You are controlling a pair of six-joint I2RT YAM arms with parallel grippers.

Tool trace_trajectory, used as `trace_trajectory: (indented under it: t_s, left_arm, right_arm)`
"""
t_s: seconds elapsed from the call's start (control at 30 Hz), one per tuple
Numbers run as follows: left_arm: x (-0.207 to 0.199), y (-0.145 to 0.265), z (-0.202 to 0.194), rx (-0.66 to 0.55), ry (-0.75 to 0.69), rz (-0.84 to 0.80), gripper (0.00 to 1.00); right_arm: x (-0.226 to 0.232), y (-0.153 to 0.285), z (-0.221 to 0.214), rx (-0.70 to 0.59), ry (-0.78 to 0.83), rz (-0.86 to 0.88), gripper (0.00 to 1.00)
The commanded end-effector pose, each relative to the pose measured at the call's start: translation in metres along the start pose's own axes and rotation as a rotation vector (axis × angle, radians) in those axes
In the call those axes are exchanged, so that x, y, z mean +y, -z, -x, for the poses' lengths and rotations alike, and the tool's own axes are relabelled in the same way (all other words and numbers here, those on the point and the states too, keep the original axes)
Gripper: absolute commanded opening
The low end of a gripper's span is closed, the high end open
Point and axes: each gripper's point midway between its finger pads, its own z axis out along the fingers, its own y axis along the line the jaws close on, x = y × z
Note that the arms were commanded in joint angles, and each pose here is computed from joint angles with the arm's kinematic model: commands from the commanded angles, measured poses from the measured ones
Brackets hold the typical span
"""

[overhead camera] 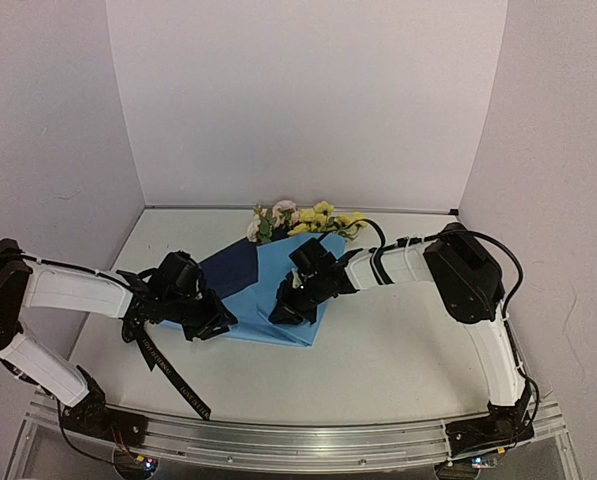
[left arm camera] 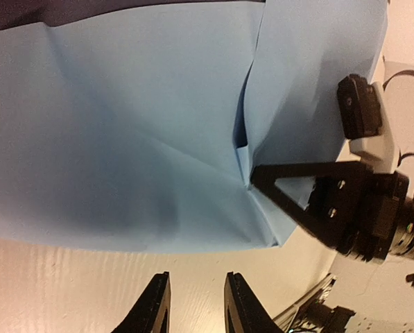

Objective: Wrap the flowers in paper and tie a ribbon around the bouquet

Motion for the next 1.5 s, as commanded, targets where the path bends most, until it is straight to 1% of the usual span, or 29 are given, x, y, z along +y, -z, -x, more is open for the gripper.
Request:
trace_trajectory:
  t_s: [0.0,0.07,0.13,0.27,0.37,0.5,0.57,0.63,0.73,0.9,1.07,1.23,1.37,1.47]
  left_arm:
    - [-0.021,-0.013,0.022,-0.109,0.087,-0.131,0.29]
    - [-0.006,-0.015,0.023,-0.138,0.127,-0.1,0.3]
    - [0.015,-0.008,0.024,-0.183,0.179,-0.053,0.35]
    - [0.057,0.019,0.03,-0.305,0.272,0.046,0.38]
    - [0.082,0.032,0.037,-0.361,0.307,0.106,0.38]
    - [0.102,0.04,0.048,-0.411,0.342,0.159,0.36]
    - [0.115,0.048,0.049,-0.45,0.369,0.224,0.38]
    - [0.122,0.056,0.053,-0.495,0.399,0.245,0.4]
    - [0.128,0.063,0.064,-0.551,0.422,0.233,0.42]
    - [0.126,0.059,0.077,-0.568,0.401,0.254,0.41]
    - [0.137,0.053,0.079,-0.576,0.412,0.274,0.38]
    - [0.134,0.051,0.085,-0.604,0.396,0.233,0.38]
    - [0.142,0.049,0.083,-0.588,0.399,0.269,0.32]
    - [0.149,0.049,0.08,-0.592,0.416,0.293,0.22]
  right_arm:
    - [-0.035,-0.016,-0.001,0.0,-0.046,-0.096,0.09]
    - [-0.038,-0.017,-0.001,0.002,-0.051,-0.1,0.09]
    - [-0.039,-0.018,-0.002,0.005,-0.054,-0.101,0.09]
    - [-0.04,-0.02,-0.001,0.007,-0.055,-0.1,0.09]
    - [-0.042,-0.02,-0.001,0.01,-0.058,-0.103,0.09]
    - [-0.043,-0.021,-0.002,0.014,-0.06,-0.105,0.09]
    - [-0.044,-0.022,-0.003,0.018,-0.06,-0.105,0.09]
    - [-0.045,-0.022,-0.003,0.019,-0.06,-0.107,0.08]
    - [-0.045,-0.023,-0.004,0.023,-0.062,-0.106,0.08]
    - [-0.047,-0.023,-0.004,0.026,-0.064,-0.107,0.08]
    - [-0.048,-0.024,-0.004,0.025,-0.065,-0.11,0.08]
    - [-0.052,-0.025,-0.006,0.027,-0.069,-0.12,0.08]
    - [-0.052,-0.026,-0.005,0.026,-0.071,-0.119,0.08]
    - [-0.052,-0.026,-0.005,0.027,-0.071,-0.118,0.08]
